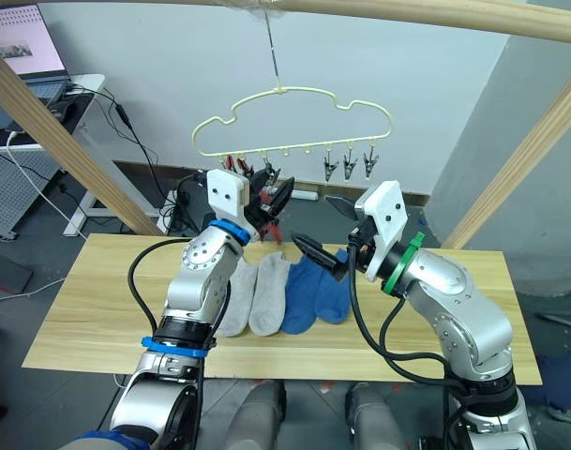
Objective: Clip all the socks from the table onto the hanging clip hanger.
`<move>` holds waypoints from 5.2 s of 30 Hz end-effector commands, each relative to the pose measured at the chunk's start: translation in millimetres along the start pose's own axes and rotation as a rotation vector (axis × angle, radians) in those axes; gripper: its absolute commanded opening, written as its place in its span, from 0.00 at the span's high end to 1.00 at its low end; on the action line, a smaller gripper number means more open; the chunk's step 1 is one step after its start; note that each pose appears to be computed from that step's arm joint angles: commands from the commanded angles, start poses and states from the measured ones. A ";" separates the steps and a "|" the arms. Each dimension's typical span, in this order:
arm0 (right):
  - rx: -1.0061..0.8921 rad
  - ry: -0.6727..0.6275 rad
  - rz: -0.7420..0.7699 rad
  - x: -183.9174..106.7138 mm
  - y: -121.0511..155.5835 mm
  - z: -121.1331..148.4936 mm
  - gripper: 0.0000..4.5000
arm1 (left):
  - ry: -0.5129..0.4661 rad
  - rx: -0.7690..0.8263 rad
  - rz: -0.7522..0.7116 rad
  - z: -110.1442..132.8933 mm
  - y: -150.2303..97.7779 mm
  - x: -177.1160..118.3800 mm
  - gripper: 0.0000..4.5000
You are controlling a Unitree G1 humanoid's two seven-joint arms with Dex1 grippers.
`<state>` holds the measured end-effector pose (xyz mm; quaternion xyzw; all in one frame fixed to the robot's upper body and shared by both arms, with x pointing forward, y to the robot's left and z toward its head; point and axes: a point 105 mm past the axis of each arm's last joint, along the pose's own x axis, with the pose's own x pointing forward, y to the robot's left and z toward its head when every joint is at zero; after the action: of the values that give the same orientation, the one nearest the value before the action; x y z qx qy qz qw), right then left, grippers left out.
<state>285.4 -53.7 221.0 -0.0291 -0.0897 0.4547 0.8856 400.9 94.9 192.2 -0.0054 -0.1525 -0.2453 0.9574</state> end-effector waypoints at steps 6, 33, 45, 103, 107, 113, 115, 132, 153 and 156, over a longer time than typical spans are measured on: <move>-0.009 -0.040 0.006 -1.4 2.7 10.4 0.00 | -0.089 0.082 -0.007 25.7 0.7 5.7 0.39; 0.021 -0.035 0.009 -3.1 2.8 8.2 0.00 | -0.094 0.107 0.039 29.0 12.9 5.8 1.00; 0.029 0.320 -0.207 0.4 -22.1 -90.1 0.00 | 0.007 -0.309 0.020 22.3 17.9 -6.3 1.00; -0.414 0.224 0.168 17.4 25.6 -66.2 1.00 | 0.229 -1.082 -0.072 25.5 12.2 -43.3 1.00; -0.418 0.201 0.169 24.6 26.0 -57.9 1.00 | 0.228 -1.091 -0.070 25.0 13.1 -43.3 1.00; -0.437 0.191 0.174 30.6 25.0 -54.5 1.00 | 0.240 -1.089 -0.080 23.7 9.7 -43.3 1.00; -0.452 0.190 0.179 33.0 24.8 -54.5 1.00 | 0.243 -1.091 -0.087 23.6 7.3 -43.4 1.00; -0.509 0.172 0.161 42.5 12.3 -50.9 1.00 | 0.286 -1.058 -0.119 21.5 -2.4 -48.2 1.00; -0.499 0.163 0.140 45.2 9.5 -54.1 1.00 | 0.231 -0.955 -0.156 34.9 3.5 -56.0 0.39; -0.421 0.166 0.098 44.4 4.2 -59.6 1.00 | 0.251 -0.893 -0.156 39.5 10.7 -63.1 0.17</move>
<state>317.4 -10.3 159.8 -0.2799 -0.0966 0.4754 0.8285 347.8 131.9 197.8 -0.3937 0.1071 -0.3405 0.8471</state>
